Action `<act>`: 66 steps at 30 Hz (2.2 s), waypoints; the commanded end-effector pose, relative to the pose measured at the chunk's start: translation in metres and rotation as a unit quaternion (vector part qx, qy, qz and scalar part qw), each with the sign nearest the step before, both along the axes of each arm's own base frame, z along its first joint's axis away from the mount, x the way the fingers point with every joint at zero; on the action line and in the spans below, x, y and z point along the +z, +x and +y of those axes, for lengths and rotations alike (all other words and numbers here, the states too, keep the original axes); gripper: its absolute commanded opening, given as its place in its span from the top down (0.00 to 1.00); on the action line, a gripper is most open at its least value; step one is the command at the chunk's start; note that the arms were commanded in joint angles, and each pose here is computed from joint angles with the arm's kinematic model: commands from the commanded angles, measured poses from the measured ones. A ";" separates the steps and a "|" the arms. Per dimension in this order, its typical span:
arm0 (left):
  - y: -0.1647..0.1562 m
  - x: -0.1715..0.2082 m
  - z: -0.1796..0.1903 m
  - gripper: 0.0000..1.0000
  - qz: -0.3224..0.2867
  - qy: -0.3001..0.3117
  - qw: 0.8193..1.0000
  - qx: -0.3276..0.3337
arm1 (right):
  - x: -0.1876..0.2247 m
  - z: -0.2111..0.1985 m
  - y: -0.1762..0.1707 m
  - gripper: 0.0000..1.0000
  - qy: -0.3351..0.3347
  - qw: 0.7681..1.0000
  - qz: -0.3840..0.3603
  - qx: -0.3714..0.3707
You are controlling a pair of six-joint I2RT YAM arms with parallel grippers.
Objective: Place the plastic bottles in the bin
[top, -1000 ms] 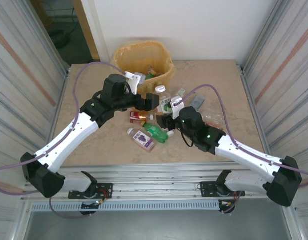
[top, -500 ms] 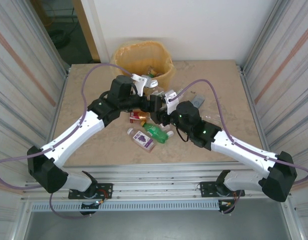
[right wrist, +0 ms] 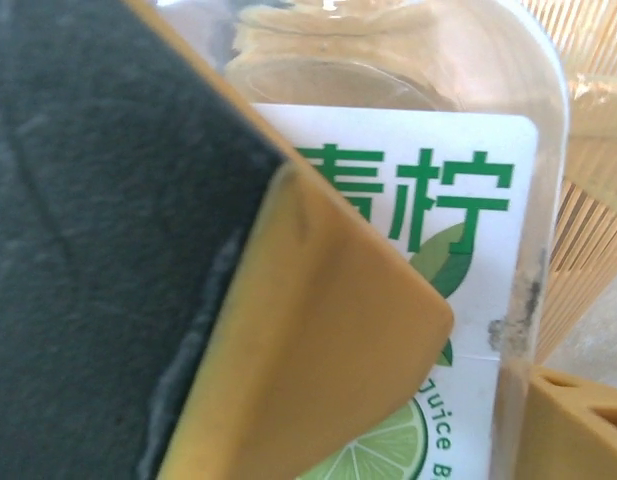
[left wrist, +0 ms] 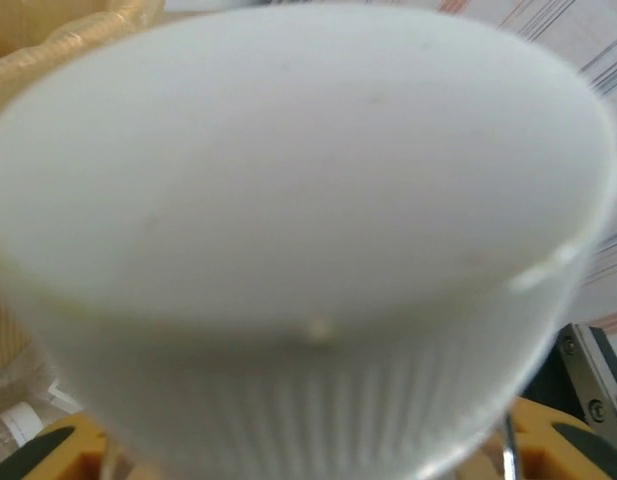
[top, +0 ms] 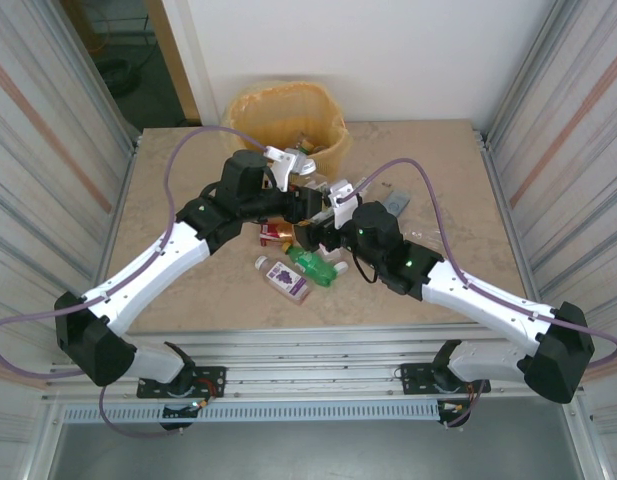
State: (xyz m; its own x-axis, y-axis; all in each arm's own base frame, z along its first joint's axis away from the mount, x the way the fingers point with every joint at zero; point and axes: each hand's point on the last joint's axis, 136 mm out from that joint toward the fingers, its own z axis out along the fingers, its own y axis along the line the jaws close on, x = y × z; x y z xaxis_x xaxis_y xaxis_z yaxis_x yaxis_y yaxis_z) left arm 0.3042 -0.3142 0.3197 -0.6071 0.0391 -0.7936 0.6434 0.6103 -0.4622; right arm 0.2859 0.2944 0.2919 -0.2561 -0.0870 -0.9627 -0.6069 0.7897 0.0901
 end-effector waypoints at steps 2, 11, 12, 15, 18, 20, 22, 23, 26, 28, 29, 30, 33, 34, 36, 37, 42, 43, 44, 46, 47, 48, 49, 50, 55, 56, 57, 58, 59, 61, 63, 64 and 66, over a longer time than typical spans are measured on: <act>0.002 0.016 0.011 0.81 -0.042 0.012 0.999 0.018 | 0.021 -0.012 0.004 0.02 0.008 0.999 -0.019 -0.028; 0.018 0.046 0.034 0.81 -0.111 0.046 0.990 0.074 | 0.025 -0.039 -0.002 0.02 0.014 0.997 -0.026 -0.066; 0.020 0.051 0.038 0.81 -0.119 0.047 0.988 0.081 | 0.027 -0.043 -0.004 0.02 0.020 0.997 -0.029 -0.068; 0.027 0.069 0.049 0.81 -0.143 0.044 0.984 0.101 | 0.032 -0.055 -0.008 0.02 0.030 0.996 -0.035 -0.078; 0.032 0.092 0.058 0.81 -0.178 0.042 0.976 0.118 | 0.036 -0.073 -0.009 0.02 0.046 0.993 -0.035 -0.105; 0.036 0.107 0.065 0.81 -0.199 0.043 0.970 0.131 | 0.034 -0.085 -0.006 0.02 0.053 0.990 -0.029 -0.130; 0.044 0.120 0.073 0.81 -0.217 0.047 0.963 0.150 | 0.029 -0.101 -0.001 0.02 0.059 0.984 -0.016 -0.168; 0.048 0.126 0.077 0.81 -0.227 0.047 0.960 0.159 | 0.026 -0.112 0.002 0.02 0.063 0.979 -0.010 -0.193; 0.063 0.143 0.091 0.81 -0.246 0.037 0.951 0.185 | 0.016 -0.130 0.007 0.02 0.071 0.971 0.007 -0.229; 0.072 0.151 0.098 0.82 -0.256 0.033 0.946 0.198 | 0.011 -0.140 0.008 0.02 0.075 0.965 0.014 -0.250; 0.077 0.155 0.102 0.82 -0.260 0.033 0.943 0.206 | 0.007 -0.146 0.009 0.02 0.072 0.962 0.018 -0.262; 0.082 0.158 0.105 0.82 -0.263 0.033 0.941 0.212 | 0.005 -0.151 0.009 0.02 0.070 0.959 0.022 -0.275; 0.100 0.162 0.113 0.82 -0.265 0.042 0.936 0.228 | -0.004 -0.166 0.009 0.02 0.058 0.949 0.040 -0.307; 0.106 0.161 0.114 0.82 -0.263 0.045 0.935 0.232 | -0.006 -0.169 0.010 0.02 0.055 0.946 0.045 -0.315; 0.119 0.160 0.116 0.82 -0.260 0.051 0.935 0.237 | -0.011 -0.175 0.009 0.02 0.048 0.941 0.055 -0.330; 0.125 0.159 0.117 0.82 -0.258 0.055 0.934 0.239 | -0.014 -0.178 0.009 0.02 0.045 0.938 0.059 -0.339; 0.157 0.145 0.116 0.82 -0.236 0.082 0.937 0.244 | -0.025 -0.197 0.007 0.02 0.032 0.916 0.076 -0.394; 0.163 0.141 0.115 0.82 -0.231 0.088 0.938 0.243 | -0.026 -0.200 0.007 0.02 0.030 0.911 0.080 -0.403; 0.168 0.138 0.115 0.82 -0.227 0.094 0.938 0.243 | -0.029 -0.203 0.006 0.02 0.026 0.907 0.083 -0.413; 0.177 0.130 0.113 0.81 -0.219 0.108 0.939 0.241 | -0.032 -0.208 0.005 0.02 0.019 0.900 0.089 -0.427; 0.182 0.125 0.112 0.81 -0.214 0.115 0.940 0.240 | -0.034 -0.211 0.004 0.02 0.016 0.896 0.092 -0.433; 0.186 0.121 0.111 0.81 -0.210 0.120 0.940 0.239 | -0.035 -0.213 0.003 0.02 0.015 0.893 0.094 -0.439; 0.190 0.117 0.111 0.81 -0.204 0.124 0.941 0.239 | -0.037 -0.214 0.002 0.02 0.016 0.890 0.098 -0.444; 0.195 0.110 0.110 0.81 -0.197 0.130 0.942 0.238 | -0.038 -0.216 0.001 0.02 0.018 0.887 0.101 -0.450; 0.212 0.080 0.110 0.81 -0.166 0.150 0.946 0.234 | -0.047 -0.228 -0.008 0.02 0.040 0.867 0.129 -0.479; 0.214 0.076 0.110 0.81 -0.162 0.152 0.947 0.234 | -0.048 -0.228 -0.009 0.02 0.042 0.867 0.133 -0.479; 0.217 0.070 0.112 0.81 -0.155 0.155 0.947 0.235 | -0.049 -0.229 -0.010 0.02 0.046 0.866 0.138 -0.478; 0.219 0.066 0.113 0.81 -0.150 0.158 0.947 0.236 | -0.051 -0.229 -0.011 0.02 0.049 0.867 0.142 -0.476; 0.222 0.063 0.113 0.81 -0.147 0.161 0.947 0.236 | -0.052 -0.229 -0.012 0.02 0.051 0.867 0.146 -0.473; 0.226 0.054 0.114 0.81 -0.138 0.167 0.947 0.235 | -0.053 -0.230 -0.013 0.02 0.054 0.870 0.150 -0.466; 0.229 0.046 0.113 0.81 -0.130 0.175 0.948 0.232 | -0.052 -0.229 -0.014 0.02 0.051 0.876 0.147 -0.457; 0.231 0.042 0.113 0.81 -0.124 0.179 0.948 0.230 | -0.051 -0.230 -0.014 0.02 0.047 0.878 0.143 -0.455; 0.233 0.033 0.113 0.81 -0.116 0.187 0.949 0.227 | -0.050 -0.232 -0.017 0.02 0.039 0.881 0.140 -0.451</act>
State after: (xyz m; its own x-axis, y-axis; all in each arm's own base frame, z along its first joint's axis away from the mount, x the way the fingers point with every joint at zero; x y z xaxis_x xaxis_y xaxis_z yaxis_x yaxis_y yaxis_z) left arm 0.5370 -0.2029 0.3405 -0.4614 0.1031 -0.8812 0.3224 0.9448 -0.0583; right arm 0.2737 0.0672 0.2402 -0.4088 0.3546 -0.8409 0.3272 0.9171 0.2276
